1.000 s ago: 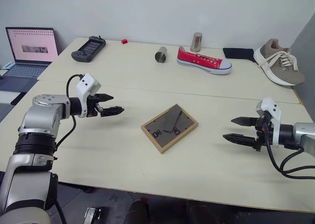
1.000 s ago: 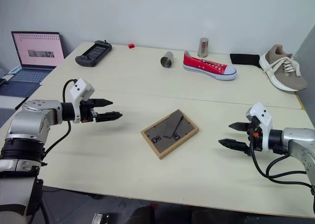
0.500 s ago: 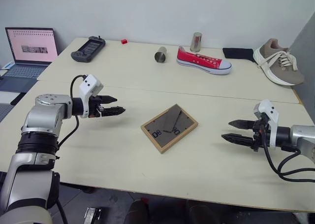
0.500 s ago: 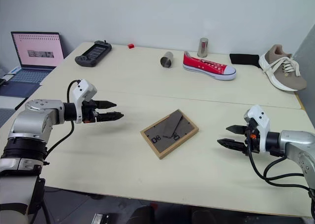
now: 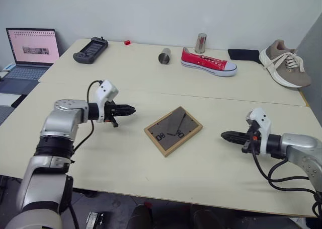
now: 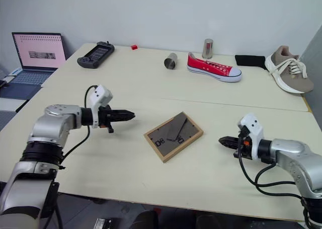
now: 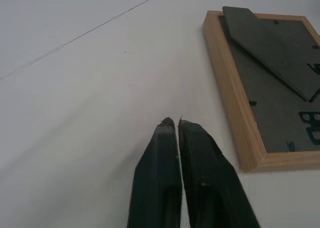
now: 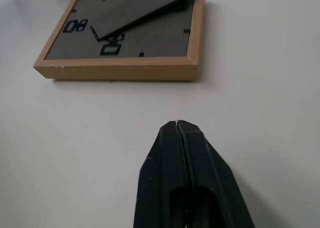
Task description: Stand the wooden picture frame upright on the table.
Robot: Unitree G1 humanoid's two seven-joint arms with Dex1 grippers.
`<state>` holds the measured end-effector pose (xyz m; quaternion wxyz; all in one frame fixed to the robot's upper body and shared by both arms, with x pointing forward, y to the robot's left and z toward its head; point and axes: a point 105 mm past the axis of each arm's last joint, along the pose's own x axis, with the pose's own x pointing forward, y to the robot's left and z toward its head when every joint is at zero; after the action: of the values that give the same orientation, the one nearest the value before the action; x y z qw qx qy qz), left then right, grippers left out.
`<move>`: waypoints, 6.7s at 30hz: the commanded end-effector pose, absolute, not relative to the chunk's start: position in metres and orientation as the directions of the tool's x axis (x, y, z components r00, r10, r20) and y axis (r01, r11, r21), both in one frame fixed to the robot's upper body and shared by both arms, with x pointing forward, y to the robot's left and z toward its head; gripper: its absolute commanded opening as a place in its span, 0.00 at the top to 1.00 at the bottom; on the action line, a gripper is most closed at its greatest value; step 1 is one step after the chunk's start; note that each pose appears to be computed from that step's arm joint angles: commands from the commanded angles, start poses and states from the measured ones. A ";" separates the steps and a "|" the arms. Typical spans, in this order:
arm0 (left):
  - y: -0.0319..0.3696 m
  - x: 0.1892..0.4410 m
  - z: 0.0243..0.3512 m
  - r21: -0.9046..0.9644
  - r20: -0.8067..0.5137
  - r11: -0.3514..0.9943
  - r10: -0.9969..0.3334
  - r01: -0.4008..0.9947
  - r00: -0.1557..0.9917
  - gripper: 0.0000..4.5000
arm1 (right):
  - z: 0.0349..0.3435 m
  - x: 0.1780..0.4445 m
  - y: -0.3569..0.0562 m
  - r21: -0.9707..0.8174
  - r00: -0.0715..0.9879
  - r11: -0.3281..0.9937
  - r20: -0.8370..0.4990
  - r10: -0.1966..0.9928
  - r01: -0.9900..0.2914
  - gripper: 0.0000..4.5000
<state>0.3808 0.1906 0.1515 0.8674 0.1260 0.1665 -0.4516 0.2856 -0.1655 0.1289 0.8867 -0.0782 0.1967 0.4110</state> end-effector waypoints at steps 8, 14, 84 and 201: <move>0.155 0.381 0.130 0.111 -0.447 0.481 -0.757 0.870 0.476 1.00 | 0.108 0.301 -0.113 -0.035 0.600 0.638 -0.382 0.703 -0.770 1.00; 0.148 0.365 0.120 0.068 -0.473 0.417 -0.787 0.906 0.397 1.00 | 0.104 0.320 -0.100 -0.066 0.624 0.650 -0.369 0.689 -0.757 1.00; 0.124 0.292 0.111 -0.837 -0.301 0.362 -0.931 0.412 0.206 0.01 | 0.112 0.354 -0.031 -0.129 0.496 0.482 -0.314 0.809 -0.867 1.00; 0.114 0.262 0.180 -0.886 0.011 0.063 -0.988 0.460 0.156 0.70 | 0.186 0.329 -0.069 -0.956 0.179 0.017 0.072 0.981 0.291 0.62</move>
<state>0.2666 0.1163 0.1645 0.6559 -0.3970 0.3566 -0.5339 0.3301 -0.0703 0.1762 0.4912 -0.5992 -0.5123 0.3704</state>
